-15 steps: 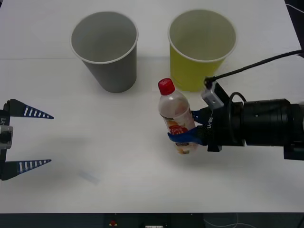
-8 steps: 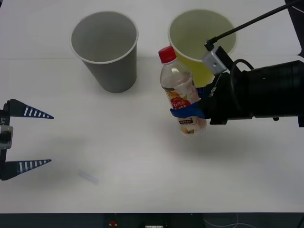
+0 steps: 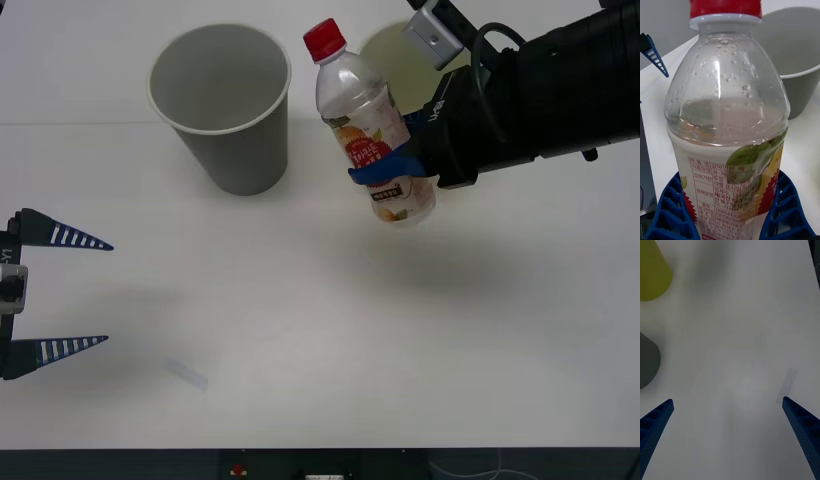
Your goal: Put the can into the green bin and the plastic bottle into the gray bin
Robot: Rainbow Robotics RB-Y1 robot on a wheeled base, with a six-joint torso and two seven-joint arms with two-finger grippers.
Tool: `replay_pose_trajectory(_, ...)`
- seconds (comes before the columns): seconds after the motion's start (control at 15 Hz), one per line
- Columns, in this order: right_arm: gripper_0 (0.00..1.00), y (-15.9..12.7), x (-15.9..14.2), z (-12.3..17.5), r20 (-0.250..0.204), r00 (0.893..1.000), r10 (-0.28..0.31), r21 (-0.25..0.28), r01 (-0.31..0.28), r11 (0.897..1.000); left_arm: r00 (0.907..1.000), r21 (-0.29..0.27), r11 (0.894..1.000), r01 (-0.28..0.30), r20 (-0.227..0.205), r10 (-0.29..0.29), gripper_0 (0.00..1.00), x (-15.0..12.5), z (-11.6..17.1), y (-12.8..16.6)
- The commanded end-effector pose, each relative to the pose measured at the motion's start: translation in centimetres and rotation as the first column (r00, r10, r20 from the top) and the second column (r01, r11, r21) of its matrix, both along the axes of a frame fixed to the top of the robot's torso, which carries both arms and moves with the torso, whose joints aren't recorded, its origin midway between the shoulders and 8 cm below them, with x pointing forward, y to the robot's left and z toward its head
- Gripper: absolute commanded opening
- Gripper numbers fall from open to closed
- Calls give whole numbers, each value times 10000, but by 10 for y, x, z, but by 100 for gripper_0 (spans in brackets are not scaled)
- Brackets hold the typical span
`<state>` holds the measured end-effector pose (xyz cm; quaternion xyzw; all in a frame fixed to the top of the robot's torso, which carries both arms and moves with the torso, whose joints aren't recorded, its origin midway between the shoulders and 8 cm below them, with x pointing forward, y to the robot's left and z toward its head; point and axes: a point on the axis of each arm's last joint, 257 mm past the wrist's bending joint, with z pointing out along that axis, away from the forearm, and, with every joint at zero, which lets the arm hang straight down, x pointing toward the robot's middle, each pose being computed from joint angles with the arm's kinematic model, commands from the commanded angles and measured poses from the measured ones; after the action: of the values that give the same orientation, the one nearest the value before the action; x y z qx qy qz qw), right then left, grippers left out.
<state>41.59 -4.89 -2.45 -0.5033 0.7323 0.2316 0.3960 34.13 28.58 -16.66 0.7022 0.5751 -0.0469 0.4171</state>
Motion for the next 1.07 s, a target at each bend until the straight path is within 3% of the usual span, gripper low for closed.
replay_pose_trajectory(0.07, 0, 14, 14, 27, 84, 9997, 229, -415, -225, 9989, 10000, 0, 10000, 0, 0, 0, 100, 0, 0, 0)
replay_pose_trajectory(0.33, 0, 54, 48, 62, 176, 9997, 187, -626, -176, 9979, 10000, 0, 10000, 0, 0, 0, 100, 0, 0, 0)
replay_pose_trajectory(0.47, 0, 74, 72, 70, 267, 9996, -133, -723, 152, 9973, 10000, 0, 10000, 0, 0, 0, 100, 0, 0, 0)
replay_pose_trajectory(0.8, 0, 130, 127, 73, 621, 9932, -985, -435, 1013, 9939, 10000, 0, 10000, 0, 0, 0, 100, 0, 0, 0)
replay_pose_trajectory(1.07, 0, 161, 148, 64, 609, 9890, -1348, -216, 1364, 9904, 10000, 0, 10000, 0, 0, 0, 100, 0, 0, 0)
